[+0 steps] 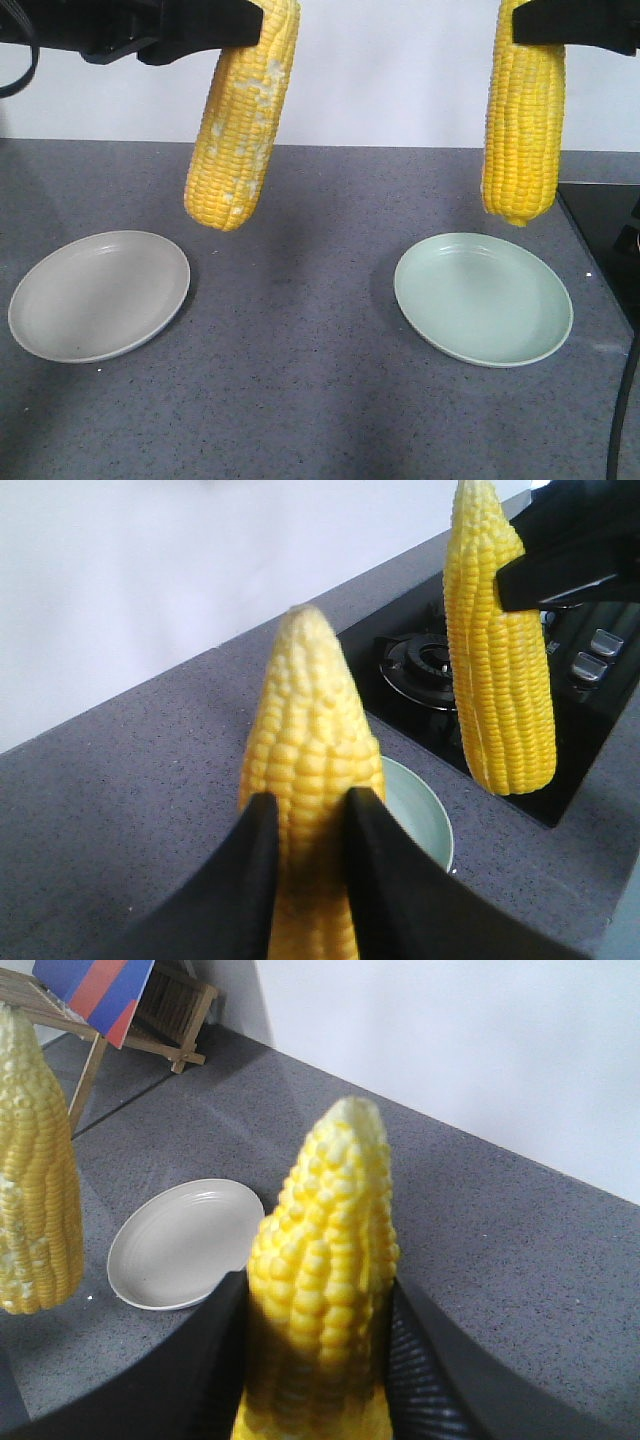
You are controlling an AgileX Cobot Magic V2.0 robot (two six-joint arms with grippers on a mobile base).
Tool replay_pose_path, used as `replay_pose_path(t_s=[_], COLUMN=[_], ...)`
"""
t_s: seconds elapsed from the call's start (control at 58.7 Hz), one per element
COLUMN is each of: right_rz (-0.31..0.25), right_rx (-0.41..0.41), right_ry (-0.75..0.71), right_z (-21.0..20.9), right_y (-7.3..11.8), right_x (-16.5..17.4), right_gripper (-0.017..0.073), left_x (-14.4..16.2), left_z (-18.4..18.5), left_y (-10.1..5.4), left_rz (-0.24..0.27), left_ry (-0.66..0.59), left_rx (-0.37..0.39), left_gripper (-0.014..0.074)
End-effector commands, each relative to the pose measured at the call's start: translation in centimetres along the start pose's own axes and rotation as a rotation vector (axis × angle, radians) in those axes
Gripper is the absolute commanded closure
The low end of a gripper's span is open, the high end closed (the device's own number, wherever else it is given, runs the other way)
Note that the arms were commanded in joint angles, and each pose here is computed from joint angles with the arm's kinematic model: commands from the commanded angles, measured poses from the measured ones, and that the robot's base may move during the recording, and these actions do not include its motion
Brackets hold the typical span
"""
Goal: Distribute corn equally
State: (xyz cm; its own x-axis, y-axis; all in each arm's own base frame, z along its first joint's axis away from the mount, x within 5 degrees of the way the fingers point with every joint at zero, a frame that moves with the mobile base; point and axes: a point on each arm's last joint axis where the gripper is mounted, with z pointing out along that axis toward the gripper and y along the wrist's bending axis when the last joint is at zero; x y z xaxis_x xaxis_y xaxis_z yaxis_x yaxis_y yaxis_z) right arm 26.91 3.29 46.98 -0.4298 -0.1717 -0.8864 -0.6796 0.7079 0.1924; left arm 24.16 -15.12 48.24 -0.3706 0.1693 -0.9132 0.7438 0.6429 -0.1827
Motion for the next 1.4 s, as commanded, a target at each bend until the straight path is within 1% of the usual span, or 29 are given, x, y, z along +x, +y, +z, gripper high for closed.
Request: replay_pose_path(t_s=[0.0, 1.38], right_rz=[-0.031, -0.031], right_rx=[0.001, 0.001], right_ry=[-0.105, -0.105], right_z=[-1.51, -1.51], right_y=[1.45, 1.45], right_x=[-1.54, -1.54], right_gripper=[0.0564, 0.0564], left_x=[-1.70, -1.71], left_z=[-1.95, -1.95], left_y=[-1.05, -1.04], left_rz=[-0.005, -0.005], left_ry=[-0.123, -0.124], left_rx=[0.006, 0.006], left_gripper=[0.0600, 0.0600])
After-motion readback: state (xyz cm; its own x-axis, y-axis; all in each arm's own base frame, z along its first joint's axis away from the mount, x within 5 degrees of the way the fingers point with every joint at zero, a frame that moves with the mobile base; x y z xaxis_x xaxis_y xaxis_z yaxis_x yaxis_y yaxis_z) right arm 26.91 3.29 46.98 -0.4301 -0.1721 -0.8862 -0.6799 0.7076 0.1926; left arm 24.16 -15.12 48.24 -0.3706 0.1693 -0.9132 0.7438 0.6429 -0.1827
